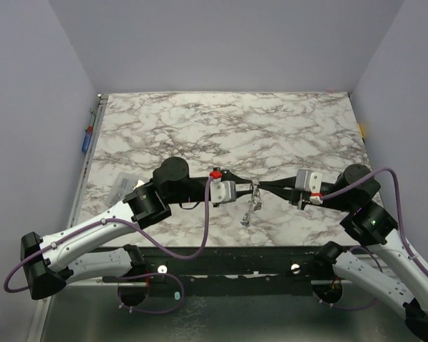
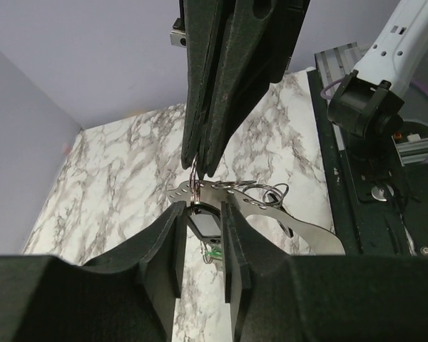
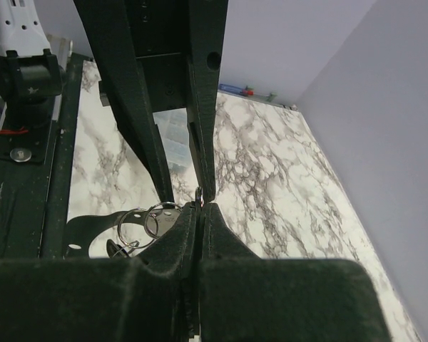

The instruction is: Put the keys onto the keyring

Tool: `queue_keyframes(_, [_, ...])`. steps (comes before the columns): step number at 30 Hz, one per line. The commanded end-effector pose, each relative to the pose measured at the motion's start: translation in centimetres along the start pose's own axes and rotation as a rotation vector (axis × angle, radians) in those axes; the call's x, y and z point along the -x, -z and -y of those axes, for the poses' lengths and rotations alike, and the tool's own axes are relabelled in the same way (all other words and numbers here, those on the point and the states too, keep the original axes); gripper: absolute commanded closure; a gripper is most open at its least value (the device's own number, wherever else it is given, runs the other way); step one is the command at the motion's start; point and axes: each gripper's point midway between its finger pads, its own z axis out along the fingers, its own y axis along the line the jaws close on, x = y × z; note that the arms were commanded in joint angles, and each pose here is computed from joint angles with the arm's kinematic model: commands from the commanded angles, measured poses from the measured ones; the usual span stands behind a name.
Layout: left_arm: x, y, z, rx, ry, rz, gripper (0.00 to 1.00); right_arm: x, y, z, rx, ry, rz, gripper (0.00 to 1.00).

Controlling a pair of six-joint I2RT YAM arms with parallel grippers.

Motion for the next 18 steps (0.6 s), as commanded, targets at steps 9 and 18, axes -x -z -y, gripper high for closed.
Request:
queue_keyframes(9, [0.3,-0.8,0.2,-0.013,0.007,0.035,1.00,2.7,0.2,0.2,0.003,0.033,0.081,1.00])
queue_keyframes(18, [0.7,-0.5,0.1,-0.002,0.003,0.048,1.00,3.1,0.4,1.5,-0.068,0.056,0.090,0.99])
